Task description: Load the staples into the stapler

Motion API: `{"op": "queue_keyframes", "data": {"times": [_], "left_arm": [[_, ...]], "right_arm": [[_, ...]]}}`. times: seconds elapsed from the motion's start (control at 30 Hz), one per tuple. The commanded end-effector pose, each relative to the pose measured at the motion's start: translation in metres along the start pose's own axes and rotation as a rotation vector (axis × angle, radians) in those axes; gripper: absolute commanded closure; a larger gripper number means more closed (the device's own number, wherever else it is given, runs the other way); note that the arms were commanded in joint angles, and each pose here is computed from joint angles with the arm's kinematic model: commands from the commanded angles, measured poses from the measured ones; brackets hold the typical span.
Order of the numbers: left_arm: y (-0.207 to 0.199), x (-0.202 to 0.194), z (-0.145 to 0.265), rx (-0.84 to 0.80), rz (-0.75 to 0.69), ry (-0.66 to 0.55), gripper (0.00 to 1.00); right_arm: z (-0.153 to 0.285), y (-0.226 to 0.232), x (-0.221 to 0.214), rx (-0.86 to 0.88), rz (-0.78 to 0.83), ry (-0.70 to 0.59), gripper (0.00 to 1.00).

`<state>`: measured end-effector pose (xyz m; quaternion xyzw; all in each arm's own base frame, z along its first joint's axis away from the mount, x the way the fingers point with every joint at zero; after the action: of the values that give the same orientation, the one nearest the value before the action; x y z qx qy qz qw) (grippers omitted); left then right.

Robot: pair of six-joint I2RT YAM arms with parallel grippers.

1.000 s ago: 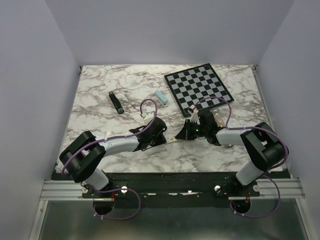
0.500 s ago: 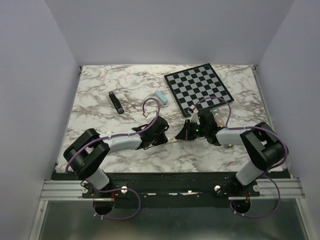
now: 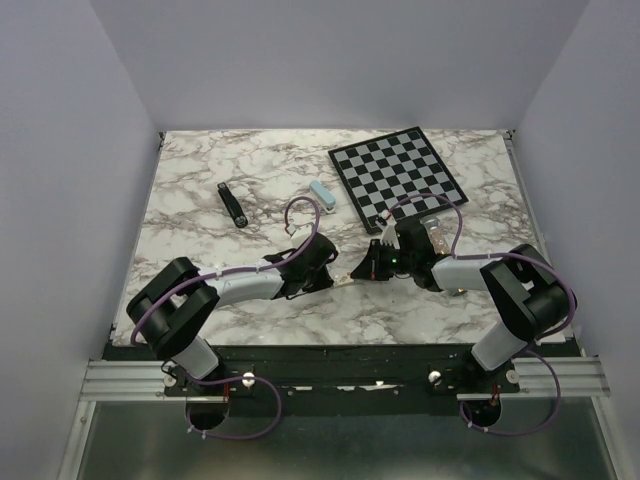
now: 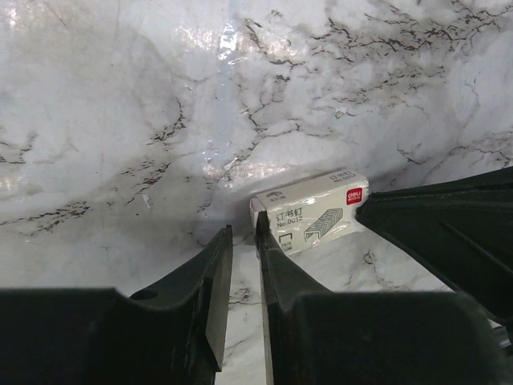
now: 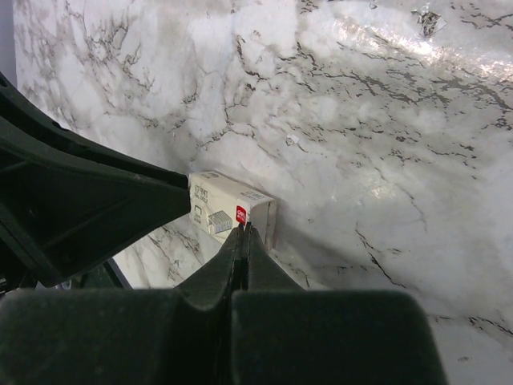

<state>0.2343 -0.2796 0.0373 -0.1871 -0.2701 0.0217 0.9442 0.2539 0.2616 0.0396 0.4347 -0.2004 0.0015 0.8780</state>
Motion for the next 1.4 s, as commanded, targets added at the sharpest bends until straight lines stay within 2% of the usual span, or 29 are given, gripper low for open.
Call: {"op": "queue_keyframes", "data": {"times": [0.0,0.23,0.6,0.77,1.1,1.2,1.23,1.37], "left_arm": [[0.005,-0.003,0.001,0.032,-0.016,0.016,0.73],[0.000,-0.002,0.000,0.023,-0.029,0.023,0.73],[-0.012,-0.002,-0.004,-0.018,-0.041,0.041,0.76],[-0.015,-0.002,-0.004,-0.029,-0.040,0.044,0.77],[-0.018,-0.002,-0.005,-0.047,-0.037,0.046,0.83],[-0.018,-0.001,-0.003,-0.049,-0.033,0.041,0.91],[-0.017,-0.001,-0.003,-0.044,-0.031,0.038,0.99],[-0.012,0.000,0.000,-0.021,-0.033,0.028,1.00]], "right_arm": [[0.000,0.002,0.000,0.019,0.011,-0.004,0.99],[-0.001,0.007,-0.002,0.056,0.011,0.011,0.98],[-0.006,0.009,-0.009,0.095,-0.005,0.052,0.86],[-0.008,0.010,-0.010,0.108,-0.011,0.063,0.84],[-0.009,0.010,-0.012,0.117,-0.020,0.076,0.85],[-0.009,0.010,-0.011,0.115,-0.015,0.067,0.92],[-0.008,0.010,-0.011,0.111,-0.016,0.065,0.93],[-0.005,0.006,-0.007,0.072,-0.008,0.039,0.99]]}}
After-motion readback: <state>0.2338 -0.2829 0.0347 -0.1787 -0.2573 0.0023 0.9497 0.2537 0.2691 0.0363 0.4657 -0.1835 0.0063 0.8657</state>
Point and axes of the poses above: each gripper's point midway between its finger pads, its own z axis back along the fingers, its own y axis along the line the jaws close on, x = y × z, the point moved 1 cm from there along z, back along the fingers, and after that the axes turned 11 degrees about -z, right-handed, at the moved point
